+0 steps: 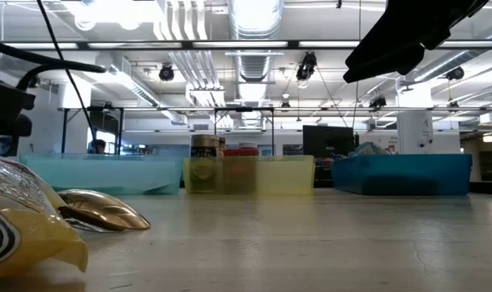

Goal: Pick & Place Food Item
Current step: Put the blue spoon into the green bin

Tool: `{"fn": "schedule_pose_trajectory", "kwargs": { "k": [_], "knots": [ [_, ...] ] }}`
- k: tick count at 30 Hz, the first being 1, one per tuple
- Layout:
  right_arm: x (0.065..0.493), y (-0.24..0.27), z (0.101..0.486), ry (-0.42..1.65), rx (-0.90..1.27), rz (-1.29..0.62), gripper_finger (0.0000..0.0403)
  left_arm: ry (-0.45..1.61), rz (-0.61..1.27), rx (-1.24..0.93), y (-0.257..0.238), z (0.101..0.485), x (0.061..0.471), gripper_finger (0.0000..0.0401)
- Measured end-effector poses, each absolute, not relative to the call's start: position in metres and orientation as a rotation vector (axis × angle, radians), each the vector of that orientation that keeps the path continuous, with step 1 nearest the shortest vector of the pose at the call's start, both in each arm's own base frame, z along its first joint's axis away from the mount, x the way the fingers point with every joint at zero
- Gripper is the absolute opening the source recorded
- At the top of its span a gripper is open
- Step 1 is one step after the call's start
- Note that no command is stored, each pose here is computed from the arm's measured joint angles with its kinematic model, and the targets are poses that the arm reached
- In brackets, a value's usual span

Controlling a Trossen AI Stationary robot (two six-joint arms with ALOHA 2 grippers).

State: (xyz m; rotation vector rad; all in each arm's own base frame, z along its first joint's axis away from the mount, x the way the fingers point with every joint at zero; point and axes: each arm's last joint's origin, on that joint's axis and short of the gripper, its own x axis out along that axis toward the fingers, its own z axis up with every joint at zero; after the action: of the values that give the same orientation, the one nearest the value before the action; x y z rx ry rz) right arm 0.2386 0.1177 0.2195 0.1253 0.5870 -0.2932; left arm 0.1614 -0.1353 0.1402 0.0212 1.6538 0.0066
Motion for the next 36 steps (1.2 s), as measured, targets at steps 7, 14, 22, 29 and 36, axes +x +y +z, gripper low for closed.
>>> {"fn": "schedule_pose_trajectory", "kwargs": {
  "k": [7,14,22,29,36],
  "knots": [
    [0.239,0.118,0.219,0.587,0.125,-0.293,0.0224,1.665,-0.012,0.035,-0.135,0.137,0.160,0.0251],
    [0.239,0.118,0.220,0.585,0.126,-0.293,0.0224,1.661,-0.039,0.013,-0.134,0.129,0.158,0.0135],
    [0.239,0.118,0.220,0.585,0.127,-0.293,0.0224,1.669,-0.045,0.029,-0.135,0.131,0.159,0.0043],
    [0.239,0.118,0.220,0.585,0.127,-0.293,0.0224,1.660,-0.036,0.076,-0.136,0.140,0.162,0.0043],
    [0.239,0.118,0.220,0.585,0.127,-0.293,0.0224,1.693,0.011,0.113,-0.135,0.155,0.162,0.0043]
  ]
}}
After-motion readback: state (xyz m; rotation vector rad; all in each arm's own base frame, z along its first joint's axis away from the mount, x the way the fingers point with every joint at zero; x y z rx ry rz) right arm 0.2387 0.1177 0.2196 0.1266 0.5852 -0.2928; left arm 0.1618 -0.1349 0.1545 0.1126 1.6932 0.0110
